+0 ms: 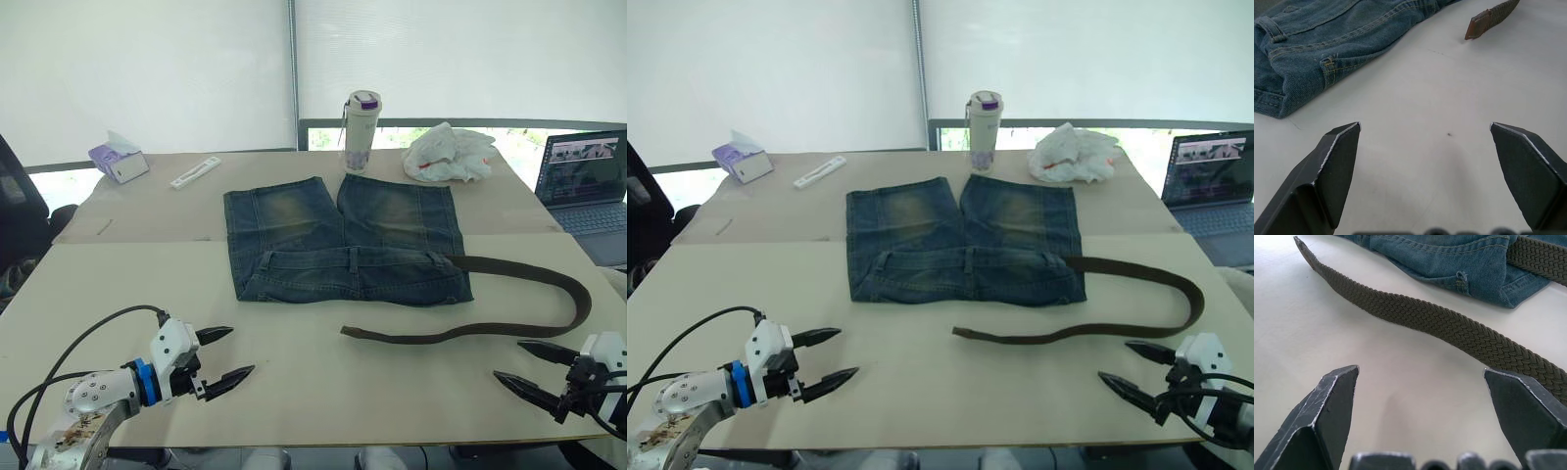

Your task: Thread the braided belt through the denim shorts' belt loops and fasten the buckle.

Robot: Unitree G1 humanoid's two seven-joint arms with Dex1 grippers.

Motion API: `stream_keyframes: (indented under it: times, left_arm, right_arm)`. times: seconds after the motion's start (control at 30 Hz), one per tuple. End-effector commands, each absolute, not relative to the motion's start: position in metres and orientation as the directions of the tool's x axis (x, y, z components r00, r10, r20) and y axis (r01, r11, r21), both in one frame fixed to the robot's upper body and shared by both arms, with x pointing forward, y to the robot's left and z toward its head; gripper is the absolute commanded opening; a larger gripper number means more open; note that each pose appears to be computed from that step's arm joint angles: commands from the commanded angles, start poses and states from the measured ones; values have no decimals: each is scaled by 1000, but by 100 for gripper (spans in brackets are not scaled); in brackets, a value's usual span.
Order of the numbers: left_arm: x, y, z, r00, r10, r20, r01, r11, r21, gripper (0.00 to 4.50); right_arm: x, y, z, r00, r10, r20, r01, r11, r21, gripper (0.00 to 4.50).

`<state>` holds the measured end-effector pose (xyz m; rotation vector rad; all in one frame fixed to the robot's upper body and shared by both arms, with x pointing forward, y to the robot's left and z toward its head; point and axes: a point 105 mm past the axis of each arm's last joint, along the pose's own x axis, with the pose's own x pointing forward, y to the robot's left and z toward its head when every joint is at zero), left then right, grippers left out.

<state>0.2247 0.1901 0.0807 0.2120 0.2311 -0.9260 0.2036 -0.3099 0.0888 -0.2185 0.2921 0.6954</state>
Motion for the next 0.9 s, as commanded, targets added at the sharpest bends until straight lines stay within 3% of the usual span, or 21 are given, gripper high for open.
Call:
stream_keyframes:
  times: [0.03, 0.5, 0.73, 0.9]
  left_arm:
    - [223, 193, 86, 573, -769, -283, 815, 570, 100, 450]
    - [221, 193, 91, 532, -805, -263, 844, 530, 84, 450]
    - [227, 187, 126, 407, -894, -187, 913, 405, 51, 450]
    - [243, 187, 157, 376, -912, -163, 926, 361, 110, 450]
  right_arm:
    - [205, -313, 101, 742, 596, -308, -656, 740, -148, 447]
    - [212, -302, 112, 730, 626, -276, -677, 718, -162, 447]
    - [258, -249, 147, 667, 714, -212, -743, 618, -258, 447]
    - [311, -226, 142, 680, 643, -352, -733, 575, -363, 447]
